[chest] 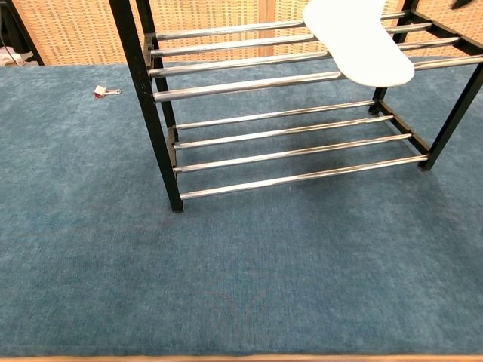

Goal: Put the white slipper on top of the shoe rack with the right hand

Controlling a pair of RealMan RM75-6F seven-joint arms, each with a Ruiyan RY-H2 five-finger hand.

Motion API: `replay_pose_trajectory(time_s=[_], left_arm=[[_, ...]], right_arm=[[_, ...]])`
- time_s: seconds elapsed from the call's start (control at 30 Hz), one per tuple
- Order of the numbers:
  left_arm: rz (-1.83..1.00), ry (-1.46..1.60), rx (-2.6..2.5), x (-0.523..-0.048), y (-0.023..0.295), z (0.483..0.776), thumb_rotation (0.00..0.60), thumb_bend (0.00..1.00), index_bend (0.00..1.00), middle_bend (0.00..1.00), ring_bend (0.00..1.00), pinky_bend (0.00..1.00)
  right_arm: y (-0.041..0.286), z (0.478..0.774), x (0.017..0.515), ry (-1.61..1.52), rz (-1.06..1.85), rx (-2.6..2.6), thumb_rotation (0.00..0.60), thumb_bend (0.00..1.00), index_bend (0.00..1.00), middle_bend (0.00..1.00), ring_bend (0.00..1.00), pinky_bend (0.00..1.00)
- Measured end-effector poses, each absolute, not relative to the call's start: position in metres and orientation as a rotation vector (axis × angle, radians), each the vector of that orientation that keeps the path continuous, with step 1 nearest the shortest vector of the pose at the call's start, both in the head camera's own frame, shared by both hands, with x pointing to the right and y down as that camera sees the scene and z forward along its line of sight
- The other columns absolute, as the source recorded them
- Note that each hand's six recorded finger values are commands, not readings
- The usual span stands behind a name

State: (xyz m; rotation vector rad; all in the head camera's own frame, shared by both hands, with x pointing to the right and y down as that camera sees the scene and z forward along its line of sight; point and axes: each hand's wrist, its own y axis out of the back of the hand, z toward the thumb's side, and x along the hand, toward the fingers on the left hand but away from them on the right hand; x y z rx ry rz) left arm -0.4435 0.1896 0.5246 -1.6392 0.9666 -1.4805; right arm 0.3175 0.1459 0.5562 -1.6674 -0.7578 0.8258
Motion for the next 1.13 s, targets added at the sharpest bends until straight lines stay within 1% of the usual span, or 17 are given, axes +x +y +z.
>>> replay_pose_trajectory(time_s=[0.17, 0.4, 0.5, 0.6, 0.67, 0.73, 0.77, 0.83, 0.9, 1.13], left_arm=[[-1.476, 0.965, -1.637, -0.442, 0.19, 0.524, 0.6, 0.0, 0.0, 0.0, 0.0, 0.0], [-1.465, 0.964, -1.636, -0.44, 0.192, 0.521, 0.6, 0.0, 0.0, 0.0, 0.0, 0.0], [-1.458, 0.964, -1.636, -0.439, 0.192, 0.52, 0.6, 0.0, 0.0, 0.0, 0.0, 0.0], [-1.46, 0.968, -1.647, -0.439, 0.194, 0.518, 0.6, 0.0, 0.0, 0.0, 0.0, 0.0], [-1.466, 0.97, -1.652, -0.439, 0.195, 0.516, 0.6, 0.0, 0.0, 0.0, 0.0, 0.0], [-1.466, 0.97, -1.654, -0.439, 0.196, 0.514, 0.6, 0.0, 0.0, 0.0, 0.0, 0.0], [-1.461, 0.969, -1.654, -0.439, 0.196, 0.513, 0.6, 0.0, 0.0, 0.0, 0.0, 0.0], [-1.457, 0.964, -1.649, -0.438, 0.196, 0.512, 0.6, 0.0, 0.0, 0.0, 0.0, 0.0], [-1.445, 0.952, -1.637, -0.437, 0.196, 0.511, 0.6, 0.0, 0.0, 0.0, 0.0, 0.0], [-1.408, 0.949, -1.608, -0.433, 0.198, 0.504, 0.6, 0.0, 0.0, 0.0, 0.0, 0.0]], right_arm=[[0.157, 0.556, 0.347, -0.714, 0.841, -1.651, 0.6, 0.26, 0.21, 0.21, 0.22, 0.29], [0.177, 0.553, 0.403, -0.724, 0.914, -1.614, 0.6, 0.26, 0.22, 0.2, 0.23, 0.28], [0.189, 0.549, 0.432, -0.77, 0.97, -1.579, 0.6, 0.26, 0.23, 0.17, 0.22, 0.25], [0.201, 0.545, 0.46, -0.84, 1.047, -1.546, 0.6, 0.25, 0.19, 0.12, 0.18, 0.18], [0.21, 0.542, 0.479, -0.913, 1.116, -1.531, 0.6, 0.18, 0.16, 0.07, 0.13, 0.13], [0.217, 0.54, 0.496, -0.975, 1.185, -1.509, 0.6, 0.03, 0.13, 0.01, 0.07, 0.06], [0.222, 0.538, 0.505, -1.009, 1.229, -1.499, 0.6, 0.01, 0.11, 0.0, 0.05, 0.04], [0.226, 0.536, 0.511, -1.052, 1.263, -1.507, 0.6, 0.0, 0.03, 0.0, 0.01, 0.0], [0.229, 0.534, 0.512, -1.099, 1.28, -1.54, 0.6, 0.0, 0.0, 0.0, 0.0, 0.0], [0.233, 0.521, 0.5, -1.197, 1.319, -1.57, 0.6, 0.0, 0.0, 0.0, 0.0, 0.0]])
